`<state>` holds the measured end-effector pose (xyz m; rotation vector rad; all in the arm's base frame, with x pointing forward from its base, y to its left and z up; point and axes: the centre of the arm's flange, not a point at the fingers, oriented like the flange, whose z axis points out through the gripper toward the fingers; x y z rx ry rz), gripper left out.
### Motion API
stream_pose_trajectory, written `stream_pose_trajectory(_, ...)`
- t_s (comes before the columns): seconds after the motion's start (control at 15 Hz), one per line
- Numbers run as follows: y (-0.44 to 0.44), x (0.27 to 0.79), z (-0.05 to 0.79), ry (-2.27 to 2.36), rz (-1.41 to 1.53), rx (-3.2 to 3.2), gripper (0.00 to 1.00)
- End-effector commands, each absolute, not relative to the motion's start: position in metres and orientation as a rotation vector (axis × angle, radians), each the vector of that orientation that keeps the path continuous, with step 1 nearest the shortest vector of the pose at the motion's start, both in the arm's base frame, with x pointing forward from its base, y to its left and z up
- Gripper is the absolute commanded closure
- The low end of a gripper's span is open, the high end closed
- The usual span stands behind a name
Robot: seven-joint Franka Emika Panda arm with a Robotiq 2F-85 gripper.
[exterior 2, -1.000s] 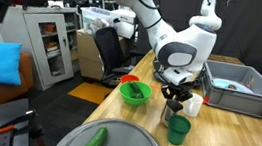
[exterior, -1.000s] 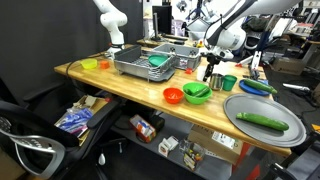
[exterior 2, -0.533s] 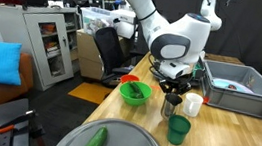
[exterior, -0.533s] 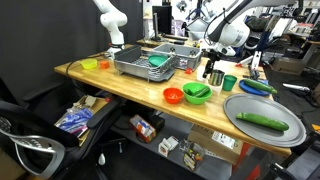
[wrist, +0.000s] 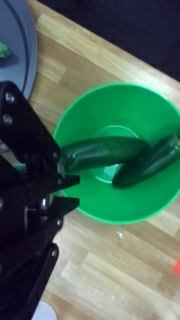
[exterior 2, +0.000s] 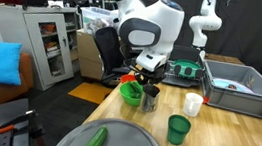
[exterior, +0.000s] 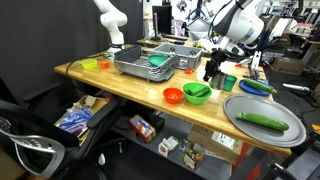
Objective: Move the cup to the edge of the table
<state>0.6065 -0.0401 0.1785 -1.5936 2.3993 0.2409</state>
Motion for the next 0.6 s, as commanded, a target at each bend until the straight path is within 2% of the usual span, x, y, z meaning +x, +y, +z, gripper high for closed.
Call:
stream_pose_trajectory(0.0, -0.038, 0.558, 0.199, 2.338, 0.216, -1.695, 0.96)
stream_pose_trajectory(0.27, -0.03, 0.534, 0.208, 2.255, 0.253, -1.79, 0.96)
stream_pose_trajectory(0.33, -0.032, 0.551, 0.199, 2.317, 0.253, -1.754, 0.84)
stream_pose_trajectory(0.53, -0.028, 0.544, 0.204, 2.284, 0.255, -1.789, 0.84)
